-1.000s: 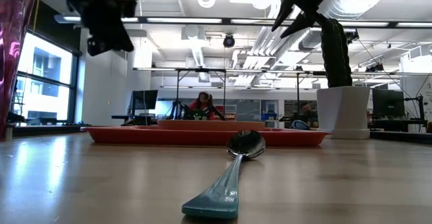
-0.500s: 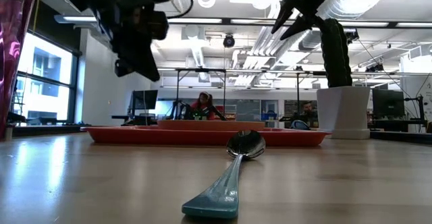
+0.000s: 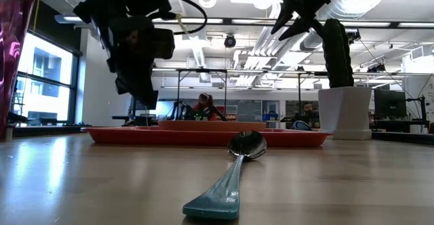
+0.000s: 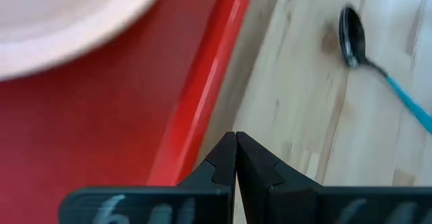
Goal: Pick and place plate/cup/fork/spoon on tray
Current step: Move the red serving tray to the upper middle of the table
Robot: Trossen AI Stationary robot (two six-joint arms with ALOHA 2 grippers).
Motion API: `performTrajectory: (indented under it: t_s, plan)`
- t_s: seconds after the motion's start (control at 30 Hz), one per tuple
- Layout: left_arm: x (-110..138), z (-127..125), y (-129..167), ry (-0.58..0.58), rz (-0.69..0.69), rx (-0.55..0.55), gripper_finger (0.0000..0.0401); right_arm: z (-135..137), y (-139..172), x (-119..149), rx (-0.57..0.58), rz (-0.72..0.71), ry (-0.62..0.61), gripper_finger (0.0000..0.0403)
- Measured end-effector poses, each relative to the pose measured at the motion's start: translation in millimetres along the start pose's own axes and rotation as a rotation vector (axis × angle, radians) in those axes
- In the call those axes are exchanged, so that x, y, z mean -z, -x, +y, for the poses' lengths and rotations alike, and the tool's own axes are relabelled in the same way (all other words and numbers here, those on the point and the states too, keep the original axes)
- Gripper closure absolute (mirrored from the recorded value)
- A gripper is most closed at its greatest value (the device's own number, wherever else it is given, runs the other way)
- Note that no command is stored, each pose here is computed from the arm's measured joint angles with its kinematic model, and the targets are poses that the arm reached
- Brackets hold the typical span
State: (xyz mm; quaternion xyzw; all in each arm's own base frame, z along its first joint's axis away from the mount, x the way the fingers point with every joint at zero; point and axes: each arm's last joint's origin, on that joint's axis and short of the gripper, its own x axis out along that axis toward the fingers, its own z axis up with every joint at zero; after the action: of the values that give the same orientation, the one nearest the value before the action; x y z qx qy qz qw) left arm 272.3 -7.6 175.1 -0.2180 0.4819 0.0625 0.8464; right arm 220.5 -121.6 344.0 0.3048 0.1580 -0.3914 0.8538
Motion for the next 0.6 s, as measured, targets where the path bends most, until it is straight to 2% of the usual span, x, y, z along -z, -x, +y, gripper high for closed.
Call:
performTrajectory:
  t_s: [0.17, 0.6]
  plan:
    - [5.0, -6.4, -9.2, -0.019, 0.029, 0.004, 0.04, -3.2, -1.0, -2.1, -0.01, 0.009, 0.023, 0.0272]
    - [13.2, -0.6, -38.6, 0.016, 0.142, 0.001, 0.04, -3.3, -1.0, -2.1, -0.015, 0.013, 0.075, 0.0272]
